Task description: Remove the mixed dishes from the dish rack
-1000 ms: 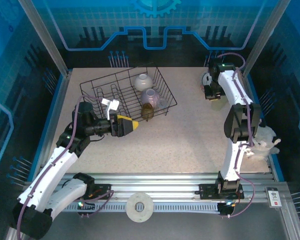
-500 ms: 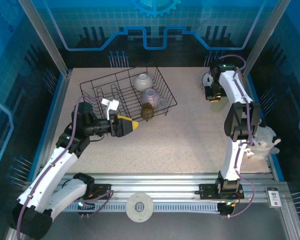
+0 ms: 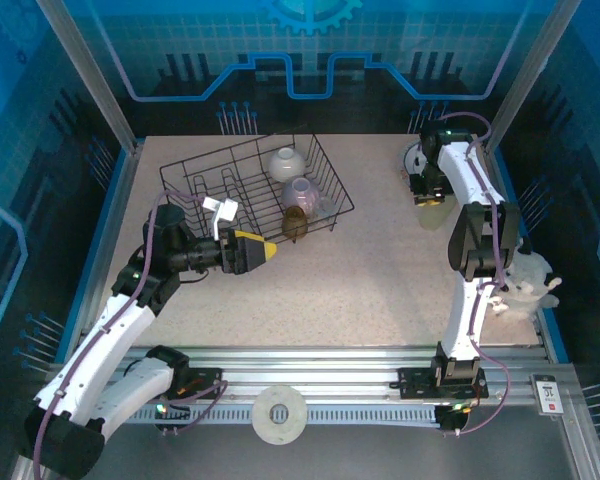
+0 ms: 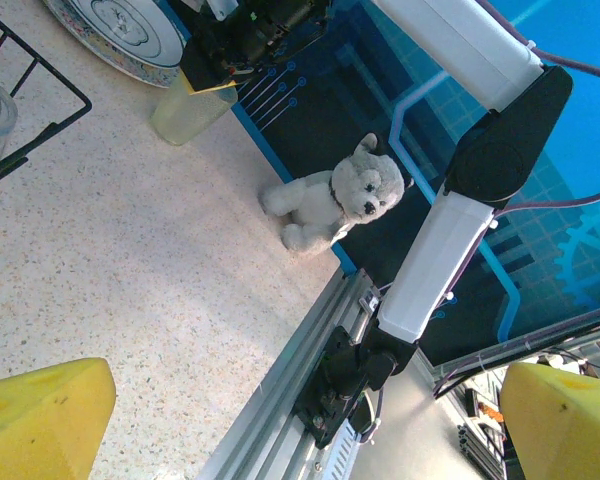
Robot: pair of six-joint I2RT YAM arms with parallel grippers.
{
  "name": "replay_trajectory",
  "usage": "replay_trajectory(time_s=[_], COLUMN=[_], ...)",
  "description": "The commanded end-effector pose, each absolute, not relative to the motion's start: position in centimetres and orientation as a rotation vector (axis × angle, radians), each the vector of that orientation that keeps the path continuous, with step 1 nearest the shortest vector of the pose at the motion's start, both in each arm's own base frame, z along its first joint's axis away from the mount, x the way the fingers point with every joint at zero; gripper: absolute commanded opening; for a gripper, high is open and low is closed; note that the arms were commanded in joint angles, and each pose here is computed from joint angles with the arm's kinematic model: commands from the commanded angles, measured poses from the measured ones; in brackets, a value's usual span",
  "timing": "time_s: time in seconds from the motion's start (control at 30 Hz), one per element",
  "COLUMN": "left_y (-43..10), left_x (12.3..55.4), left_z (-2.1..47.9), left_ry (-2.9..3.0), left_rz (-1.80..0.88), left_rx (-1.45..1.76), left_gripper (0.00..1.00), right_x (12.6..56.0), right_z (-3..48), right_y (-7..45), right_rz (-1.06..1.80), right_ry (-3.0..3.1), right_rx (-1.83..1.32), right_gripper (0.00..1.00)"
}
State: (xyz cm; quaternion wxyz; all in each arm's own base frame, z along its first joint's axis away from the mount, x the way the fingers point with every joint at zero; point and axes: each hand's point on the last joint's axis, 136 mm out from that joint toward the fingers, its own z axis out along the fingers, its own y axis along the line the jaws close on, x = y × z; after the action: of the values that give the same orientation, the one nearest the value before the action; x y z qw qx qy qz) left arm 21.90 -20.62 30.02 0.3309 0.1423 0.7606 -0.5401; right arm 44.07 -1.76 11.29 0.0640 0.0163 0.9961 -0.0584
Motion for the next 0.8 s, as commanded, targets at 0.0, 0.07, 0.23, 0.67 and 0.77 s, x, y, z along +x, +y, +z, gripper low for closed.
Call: replay_trajectory(time_s=[0.0, 0.07, 0.23, 0.67, 0.77], left_y=[-20.8, -20.8, -20.6, -19.7, -19.9], left_x=[21.5, 21.5, 21.7, 22.7, 23.2], left_z=[30.4, 30.4, 30.2, 28.9, 28.5], left_ry=[1.963, 1.963, 1.974, 2.053, 2.088], left_rz=[-1.422, -1.421, -1.399, -1.331, -1.361], left_rx=[0.403, 0.403, 0.391, 0.28, 0.239], left_gripper=[0.99, 0.99, 0.99, 0.99, 0.99], right_x=[44.1, 44.2, 44.0, 41.2, 40.0], right_z=[12.6, 13.6, 17.5, 25.4, 27.6], right_y=[-2.2, -2.3, -2.9, -2.1, -0.8], right_rz=[-0.163, -0.168, -0.206, -0.168, -0.139], right_ry=[2.98, 2.952, 2.824, 2.576, 2.493], right_rx=[0.077, 0.086, 0.115, 0.156, 0.137], right_gripper=[0.28, 0.32, 0.4, 0.6, 0.65])
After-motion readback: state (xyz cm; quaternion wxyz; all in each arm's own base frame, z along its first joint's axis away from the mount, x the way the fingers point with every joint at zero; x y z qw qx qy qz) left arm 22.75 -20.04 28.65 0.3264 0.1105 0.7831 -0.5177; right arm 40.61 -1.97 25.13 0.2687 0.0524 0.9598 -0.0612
